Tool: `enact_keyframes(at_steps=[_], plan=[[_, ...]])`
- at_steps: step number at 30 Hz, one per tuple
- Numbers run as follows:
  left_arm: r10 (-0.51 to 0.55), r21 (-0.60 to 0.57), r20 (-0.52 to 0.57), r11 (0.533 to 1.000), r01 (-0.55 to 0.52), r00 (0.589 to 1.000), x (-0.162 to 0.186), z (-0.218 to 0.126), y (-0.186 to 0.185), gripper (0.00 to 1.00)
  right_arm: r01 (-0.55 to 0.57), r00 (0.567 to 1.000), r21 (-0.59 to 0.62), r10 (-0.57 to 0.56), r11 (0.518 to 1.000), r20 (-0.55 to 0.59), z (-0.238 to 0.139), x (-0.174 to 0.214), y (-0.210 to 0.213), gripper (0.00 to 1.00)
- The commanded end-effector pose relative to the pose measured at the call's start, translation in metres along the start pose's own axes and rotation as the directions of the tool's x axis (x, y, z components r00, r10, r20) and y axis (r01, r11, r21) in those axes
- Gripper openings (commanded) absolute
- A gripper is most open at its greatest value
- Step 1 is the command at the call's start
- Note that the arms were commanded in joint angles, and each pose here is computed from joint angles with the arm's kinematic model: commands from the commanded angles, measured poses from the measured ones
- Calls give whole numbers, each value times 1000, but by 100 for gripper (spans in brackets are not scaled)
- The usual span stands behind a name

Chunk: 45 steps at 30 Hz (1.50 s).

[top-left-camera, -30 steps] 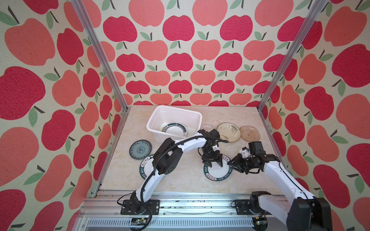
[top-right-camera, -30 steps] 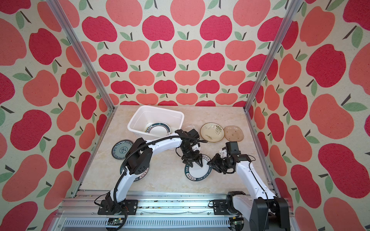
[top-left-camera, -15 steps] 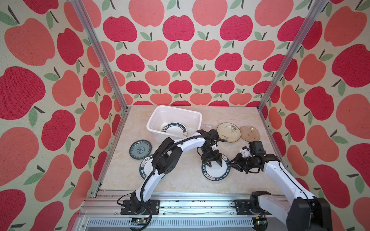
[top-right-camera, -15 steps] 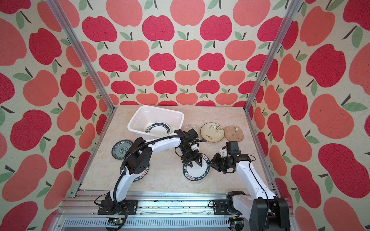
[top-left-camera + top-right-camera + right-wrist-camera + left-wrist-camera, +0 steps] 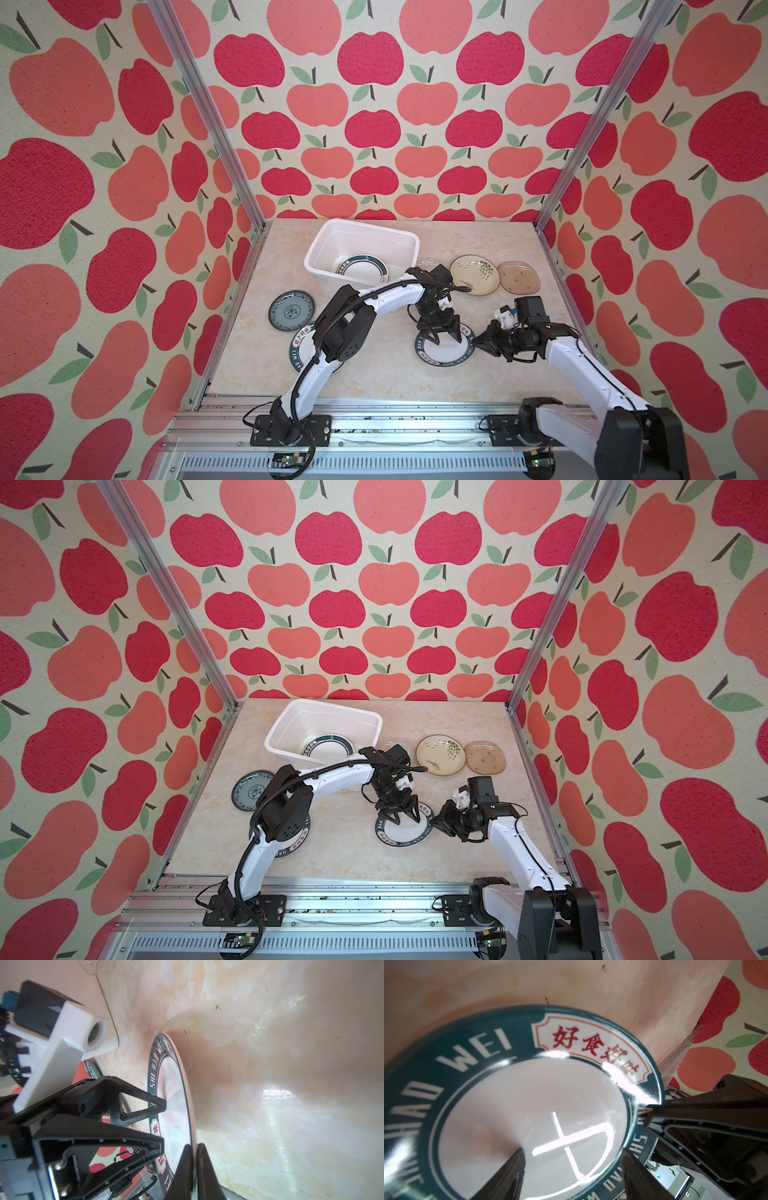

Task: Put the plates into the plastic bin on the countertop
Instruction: 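Grip the green-rimmed plate rim with both grippers and tilt it up, then lift the green-rimmed plate upright with the right gripper while the left gripper steadies it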

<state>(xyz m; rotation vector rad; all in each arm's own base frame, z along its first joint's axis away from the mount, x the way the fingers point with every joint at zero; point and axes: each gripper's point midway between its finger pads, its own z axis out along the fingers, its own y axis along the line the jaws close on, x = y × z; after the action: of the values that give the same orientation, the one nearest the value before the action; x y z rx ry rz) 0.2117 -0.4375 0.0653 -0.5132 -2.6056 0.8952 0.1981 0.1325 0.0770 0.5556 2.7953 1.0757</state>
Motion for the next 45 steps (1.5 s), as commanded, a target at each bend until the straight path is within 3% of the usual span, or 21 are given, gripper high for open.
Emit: enact_keyframes(at_steps=[1, 8, 15, 21, 26, 31, 35, 38, 45], plan=[[0, 7, -12, 1000, 0, 1000, 5, 4, -2, 74, 33, 999, -51, -33, 998, -4, -3, -1, 15, 4], [29, 32, 39, 999, -30, 999, 0, -11, -13, 75, 61, 998, -17, -60, 998, 15, -9, -4, 15, 0], [138, 100, 277, 980, -171, 951, -19, -86, -62, 80, 99, 994, 16, -100, 995, 41, -26, -4, 21, 0], [276, 18, 469, 947, -322, 839, -14, -156, -101, 85, 138, 986, 23, -140, 990, 85, -46, -8, 37, 0], [357, -72, 602, 915, -397, 714, 3, -216, -117, 88, 171, 977, -10, -168, 985, 134, -68, -14, 62, 0], [395, -140, 716, 889, -436, 576, 30, -282, -121, 91, 243, 953, -52, -228, 969, 202, -105, -19, 103, 0], [385, -167, 768, 892, -420, 511, 49, -319, -106, 95, 293, 932, -87, -264, 952, 249, -134, -20, 133, 0], [339, -144, 789, 913, -382, 512, 57, -334, -83, 95, 327, 919, -143, -279, 934, 278, -151, -20, 159, 0], [215, 6, 783, 936, -352, 584, 65, -327, -53, 89, 423, 889, -260, -342, 868, 304, -165, -12, 215, 0]])
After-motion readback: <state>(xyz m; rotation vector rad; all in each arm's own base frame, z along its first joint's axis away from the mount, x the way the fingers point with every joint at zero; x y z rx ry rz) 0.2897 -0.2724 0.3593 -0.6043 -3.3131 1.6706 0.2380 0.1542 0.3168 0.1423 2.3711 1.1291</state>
